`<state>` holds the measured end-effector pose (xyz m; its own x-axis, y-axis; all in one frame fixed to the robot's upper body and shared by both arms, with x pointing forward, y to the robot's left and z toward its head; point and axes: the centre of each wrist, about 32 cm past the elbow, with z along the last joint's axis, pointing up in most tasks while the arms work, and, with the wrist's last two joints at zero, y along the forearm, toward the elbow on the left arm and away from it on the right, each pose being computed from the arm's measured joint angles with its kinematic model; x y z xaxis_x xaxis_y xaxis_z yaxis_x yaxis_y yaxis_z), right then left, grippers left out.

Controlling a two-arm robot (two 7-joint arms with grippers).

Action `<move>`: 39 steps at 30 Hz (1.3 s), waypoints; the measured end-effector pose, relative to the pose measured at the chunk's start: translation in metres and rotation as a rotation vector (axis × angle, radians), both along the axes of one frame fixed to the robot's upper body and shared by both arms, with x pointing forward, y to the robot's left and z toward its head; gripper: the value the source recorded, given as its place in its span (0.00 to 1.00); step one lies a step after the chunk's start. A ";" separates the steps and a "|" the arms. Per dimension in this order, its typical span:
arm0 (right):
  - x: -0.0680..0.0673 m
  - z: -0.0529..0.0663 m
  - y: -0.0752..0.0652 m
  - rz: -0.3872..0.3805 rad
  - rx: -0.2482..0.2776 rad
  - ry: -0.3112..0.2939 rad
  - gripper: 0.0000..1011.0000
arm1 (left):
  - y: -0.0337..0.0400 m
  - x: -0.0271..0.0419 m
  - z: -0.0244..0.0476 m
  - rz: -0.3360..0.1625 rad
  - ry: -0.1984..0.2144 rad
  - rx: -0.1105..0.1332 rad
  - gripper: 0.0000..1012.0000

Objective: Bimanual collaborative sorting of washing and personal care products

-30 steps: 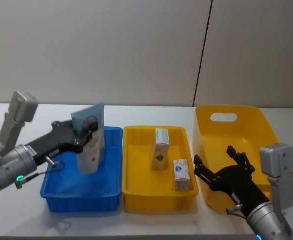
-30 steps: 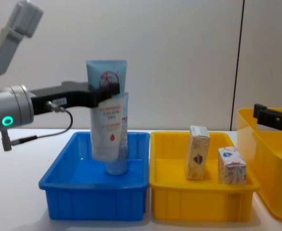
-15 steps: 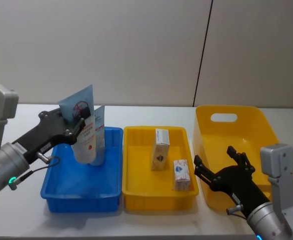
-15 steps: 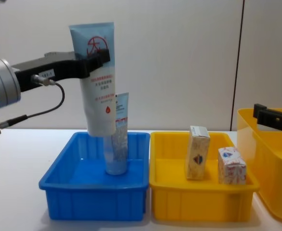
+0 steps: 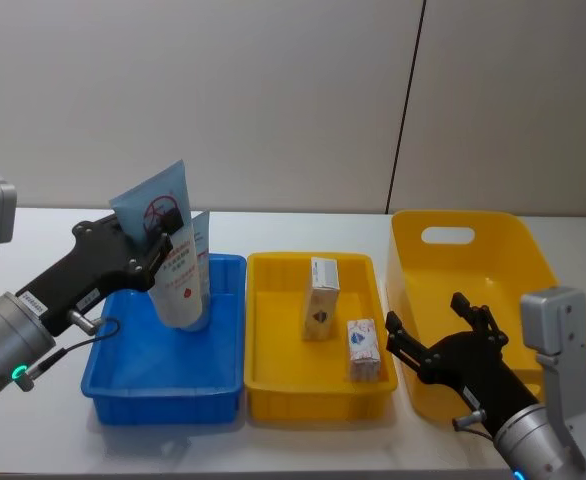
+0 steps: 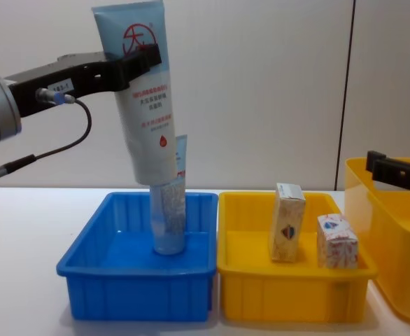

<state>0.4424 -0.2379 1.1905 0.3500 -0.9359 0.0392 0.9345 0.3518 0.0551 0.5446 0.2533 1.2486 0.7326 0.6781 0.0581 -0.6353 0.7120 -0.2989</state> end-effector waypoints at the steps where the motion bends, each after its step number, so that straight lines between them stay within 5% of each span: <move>1: 0.000 0.000 0.000 0.002 0.000 0.000 0.99 | 0.0000 0.0000 0.0000 0.000 0.000 0.000 0.19; 19: 0.000 0.021 0.003 0.176 0.016 0.032 0.99 | -0.0019 -0.0096 0.0031 -0.006 -0.007 -0.021 0.19; 39: 0.027 0.044 0.048 0.412 0.031 0.037 0.99 | -0.0023 -0.0117 0.0039 -0.007 -0.009 -0.025 0.19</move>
<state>0.4690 -0.1901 1.2343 0.6962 -0.7178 -0.0065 0.7174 0.6955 0.0402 0.5329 0.2510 1.2526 0.7372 0.6740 0.0479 -0.6271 0.7089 -0.3227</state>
